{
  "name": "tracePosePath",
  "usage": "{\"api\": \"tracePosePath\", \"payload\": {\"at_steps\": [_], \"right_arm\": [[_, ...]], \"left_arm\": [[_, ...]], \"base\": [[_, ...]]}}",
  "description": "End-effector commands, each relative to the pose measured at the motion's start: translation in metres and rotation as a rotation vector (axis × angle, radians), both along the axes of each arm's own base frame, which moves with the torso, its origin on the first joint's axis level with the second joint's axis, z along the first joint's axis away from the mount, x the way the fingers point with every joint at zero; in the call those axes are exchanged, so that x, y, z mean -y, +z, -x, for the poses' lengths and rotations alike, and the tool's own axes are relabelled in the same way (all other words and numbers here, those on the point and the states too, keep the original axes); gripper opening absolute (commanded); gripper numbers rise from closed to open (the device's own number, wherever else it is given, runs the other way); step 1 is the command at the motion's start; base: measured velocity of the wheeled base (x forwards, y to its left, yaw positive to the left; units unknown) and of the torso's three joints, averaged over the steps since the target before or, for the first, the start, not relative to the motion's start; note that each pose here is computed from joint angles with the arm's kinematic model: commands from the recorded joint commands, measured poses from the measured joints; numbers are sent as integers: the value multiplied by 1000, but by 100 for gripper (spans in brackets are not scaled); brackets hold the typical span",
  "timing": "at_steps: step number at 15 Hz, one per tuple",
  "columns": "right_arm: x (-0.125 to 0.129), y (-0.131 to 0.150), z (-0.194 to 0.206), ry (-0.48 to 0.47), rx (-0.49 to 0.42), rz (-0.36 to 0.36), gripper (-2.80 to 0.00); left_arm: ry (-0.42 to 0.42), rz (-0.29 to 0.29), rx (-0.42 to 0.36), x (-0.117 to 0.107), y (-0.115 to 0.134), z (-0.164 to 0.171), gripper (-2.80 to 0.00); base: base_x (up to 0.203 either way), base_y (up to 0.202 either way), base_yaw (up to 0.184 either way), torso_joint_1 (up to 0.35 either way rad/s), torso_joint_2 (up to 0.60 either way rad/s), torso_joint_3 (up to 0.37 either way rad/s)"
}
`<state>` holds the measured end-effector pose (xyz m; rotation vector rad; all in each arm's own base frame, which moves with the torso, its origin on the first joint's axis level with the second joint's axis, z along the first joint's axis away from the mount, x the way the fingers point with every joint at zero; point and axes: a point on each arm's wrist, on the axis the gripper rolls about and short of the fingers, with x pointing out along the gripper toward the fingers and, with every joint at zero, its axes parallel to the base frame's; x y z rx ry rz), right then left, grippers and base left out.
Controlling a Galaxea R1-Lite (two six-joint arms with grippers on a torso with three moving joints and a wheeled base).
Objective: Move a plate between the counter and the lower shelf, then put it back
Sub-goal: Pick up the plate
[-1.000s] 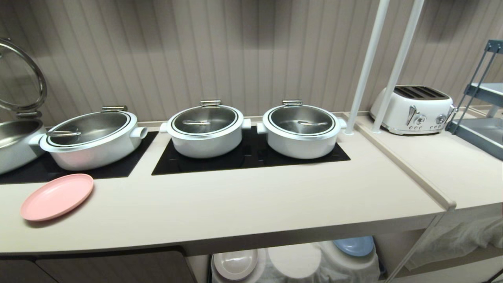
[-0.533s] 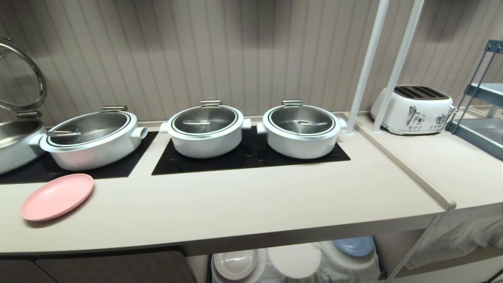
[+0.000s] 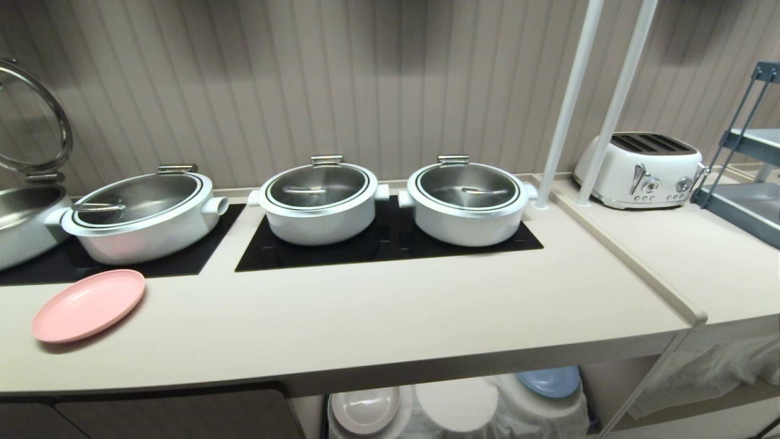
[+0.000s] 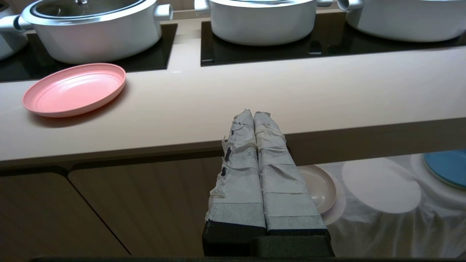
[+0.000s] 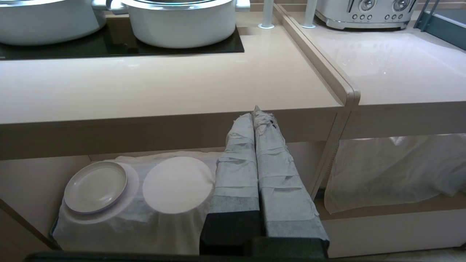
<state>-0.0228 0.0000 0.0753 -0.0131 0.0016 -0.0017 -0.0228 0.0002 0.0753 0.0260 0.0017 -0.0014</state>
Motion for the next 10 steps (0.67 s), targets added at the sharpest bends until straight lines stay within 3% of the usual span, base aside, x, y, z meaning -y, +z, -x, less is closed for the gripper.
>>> {"api": "tracePosePath", "payload": {"at_steps": [1, 4, 7, 10], "right_arm": [[0, 0, 0, 0, 2, 1, -280], [0, 0, 0, 0, 0, 1, -280], [0, 0, 0, 0, 0, 1, -280], [0, 0, 0, 0, 0, 1, -280]], "left_arm": [[1, 3, -1, 0, 0, 0, -280], [1, 11, -1, 0, 0, 0, -280], [1, 11, -1, 0, 0, 0, -280], [1, 12, 0, 0, 0, 0, -280]], "base": [[0, 0, 0, 0, 0, 0], [-22, 0, 1, 6, 1, 1], [-151, 0, 0, -4, -3, 3], [0, 0, 0, 0, 0, 0]]}}
